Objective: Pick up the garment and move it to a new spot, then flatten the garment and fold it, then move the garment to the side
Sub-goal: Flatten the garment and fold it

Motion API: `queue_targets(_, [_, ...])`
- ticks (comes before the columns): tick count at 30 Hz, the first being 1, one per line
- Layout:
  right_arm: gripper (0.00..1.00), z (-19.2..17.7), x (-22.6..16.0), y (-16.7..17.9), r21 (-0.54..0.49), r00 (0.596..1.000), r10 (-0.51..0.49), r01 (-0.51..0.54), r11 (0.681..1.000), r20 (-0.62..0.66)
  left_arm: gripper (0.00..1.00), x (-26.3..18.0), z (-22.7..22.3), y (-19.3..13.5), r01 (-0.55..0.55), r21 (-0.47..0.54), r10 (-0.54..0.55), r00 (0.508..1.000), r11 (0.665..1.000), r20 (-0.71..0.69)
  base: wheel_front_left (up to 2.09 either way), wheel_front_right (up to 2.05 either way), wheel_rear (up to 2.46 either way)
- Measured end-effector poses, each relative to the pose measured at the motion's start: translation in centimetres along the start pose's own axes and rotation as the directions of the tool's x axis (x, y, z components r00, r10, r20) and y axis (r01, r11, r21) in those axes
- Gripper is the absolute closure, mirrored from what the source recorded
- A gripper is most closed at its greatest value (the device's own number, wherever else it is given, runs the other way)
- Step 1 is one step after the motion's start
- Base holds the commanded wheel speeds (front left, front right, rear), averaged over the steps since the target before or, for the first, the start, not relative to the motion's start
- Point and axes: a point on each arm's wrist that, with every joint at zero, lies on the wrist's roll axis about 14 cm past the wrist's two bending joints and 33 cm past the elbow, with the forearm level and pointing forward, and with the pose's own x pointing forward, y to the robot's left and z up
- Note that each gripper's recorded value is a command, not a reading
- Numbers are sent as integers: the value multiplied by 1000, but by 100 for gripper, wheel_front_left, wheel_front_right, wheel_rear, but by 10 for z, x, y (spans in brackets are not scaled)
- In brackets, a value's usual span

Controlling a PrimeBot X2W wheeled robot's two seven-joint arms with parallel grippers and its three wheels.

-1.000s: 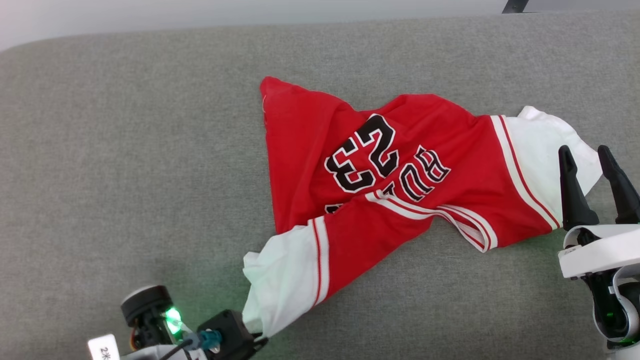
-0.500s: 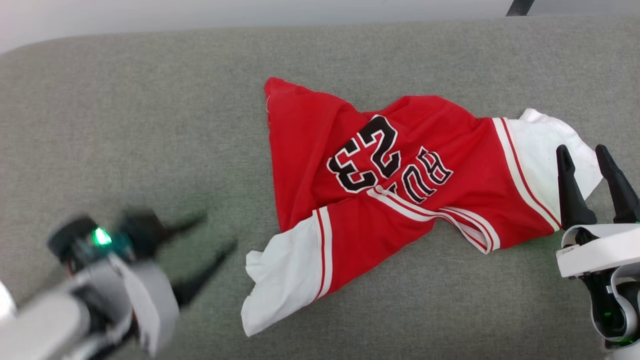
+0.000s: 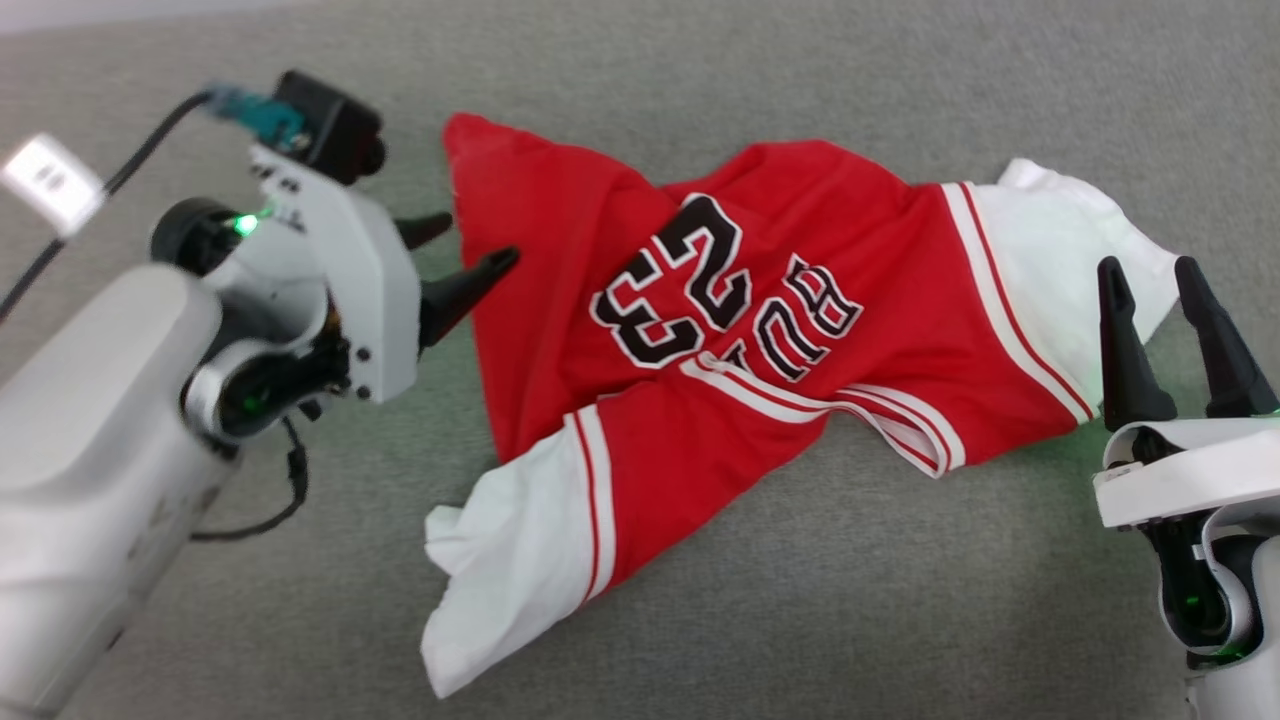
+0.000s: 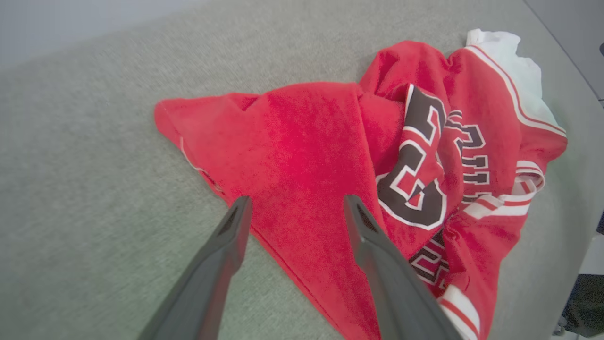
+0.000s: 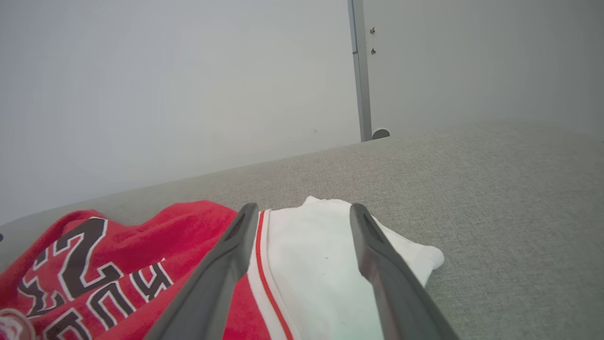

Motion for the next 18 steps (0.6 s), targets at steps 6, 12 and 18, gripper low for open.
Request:
queue_targets(6, [0,-10,-2,-13,3,999,-35,35,999,-13,0,34,0,-15,85,-82,-93,990,993,-107,0,0,0])
queue_targets(12, [0,-17,-1,-19,4,998,-51,51,999,-21,0,55,-19,-19,99,-58,-108,975,993,-193,0,0,0])
queue_targets(18, [0,-20,-2,-23,9,998,-65,65,998,-24,100,68,-16,-21,111,-63,-119,980,992,-159,0,0,0])
